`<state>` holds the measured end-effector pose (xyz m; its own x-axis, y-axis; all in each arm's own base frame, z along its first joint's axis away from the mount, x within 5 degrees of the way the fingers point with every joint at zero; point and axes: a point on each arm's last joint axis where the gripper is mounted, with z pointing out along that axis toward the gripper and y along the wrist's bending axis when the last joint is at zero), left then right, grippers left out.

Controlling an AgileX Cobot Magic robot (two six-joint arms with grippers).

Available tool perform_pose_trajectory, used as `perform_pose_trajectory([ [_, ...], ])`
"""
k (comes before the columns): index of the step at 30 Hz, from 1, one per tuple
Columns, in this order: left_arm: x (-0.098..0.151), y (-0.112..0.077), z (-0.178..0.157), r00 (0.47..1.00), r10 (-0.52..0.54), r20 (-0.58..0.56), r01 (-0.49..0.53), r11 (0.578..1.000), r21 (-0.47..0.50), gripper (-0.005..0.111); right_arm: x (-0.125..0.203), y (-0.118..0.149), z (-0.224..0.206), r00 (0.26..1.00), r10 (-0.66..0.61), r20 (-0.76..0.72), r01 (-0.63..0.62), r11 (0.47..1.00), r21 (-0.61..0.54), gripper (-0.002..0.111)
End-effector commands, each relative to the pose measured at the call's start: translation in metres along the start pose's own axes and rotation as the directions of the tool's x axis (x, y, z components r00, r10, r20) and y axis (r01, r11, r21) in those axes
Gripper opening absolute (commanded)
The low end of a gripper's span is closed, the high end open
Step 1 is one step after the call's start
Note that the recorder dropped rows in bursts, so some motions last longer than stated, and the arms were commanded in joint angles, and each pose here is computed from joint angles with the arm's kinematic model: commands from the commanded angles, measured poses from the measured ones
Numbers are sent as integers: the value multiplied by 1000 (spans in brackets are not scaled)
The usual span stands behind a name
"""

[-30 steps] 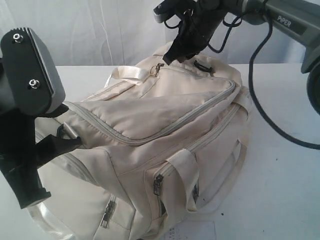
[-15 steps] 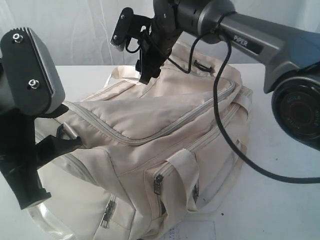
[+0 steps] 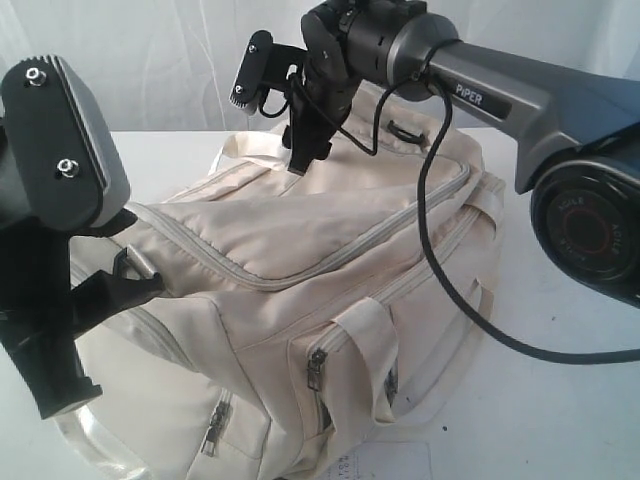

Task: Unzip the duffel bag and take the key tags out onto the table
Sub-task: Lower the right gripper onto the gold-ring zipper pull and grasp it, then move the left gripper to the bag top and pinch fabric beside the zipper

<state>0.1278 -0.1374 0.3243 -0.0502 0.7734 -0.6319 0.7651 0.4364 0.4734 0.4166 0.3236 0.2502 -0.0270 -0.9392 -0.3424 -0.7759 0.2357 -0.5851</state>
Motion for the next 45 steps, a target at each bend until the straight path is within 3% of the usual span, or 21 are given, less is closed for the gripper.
perform_pose_trajectory([
  [1,3,-1,-1,1000,-18,-16,18,1000,4,59,19,-13,1,991,93,-100,-88,995,50,63],
  [5,3,-1,-2,1000,-20,-11,20,1000,3,59,34,-19,5,976,168,-136,-167,986,20,63],
  [10,3,-1,-2,1000,-20,-11,20,1000,3,59,40,-16,14,972,170,-162,-172,985,1,61],
  [12,3,-1,-2,1000,-20,-11,20,1000,3,59,45,-13,21,967,170,-188,-175,984,-12,53],
  [19,3,-1,-2,1000,-20,-11,20,1000,3,59,50,-12,17,948,204,-246,-217,976,-25,6],
  [21,3,-1,-2,1000,-20,-11,20,1000,3,59,51,-14,11,938,222,-268,-238,971,-26,0],
  [31,6,0,-5,999,-17,-28,17,1000,1,59,70,-35,-30,829,413,-378,-426,903,53,0],
  [39,8,3,-10,1000,2,-28,-3,1000,-26,59,68,-47,-54,810,490,-322,-502,863,51,0],
  [42,9,10,-10,999,8,-42,-12,995,-99,59,67,-45,-55,808,498,-315,-517,856,30,0],
  [45,11,25,-11,997,-27,-68,7,962,-272,57,66,-45,-55,810,496,-313,-517,856,20,0],
])
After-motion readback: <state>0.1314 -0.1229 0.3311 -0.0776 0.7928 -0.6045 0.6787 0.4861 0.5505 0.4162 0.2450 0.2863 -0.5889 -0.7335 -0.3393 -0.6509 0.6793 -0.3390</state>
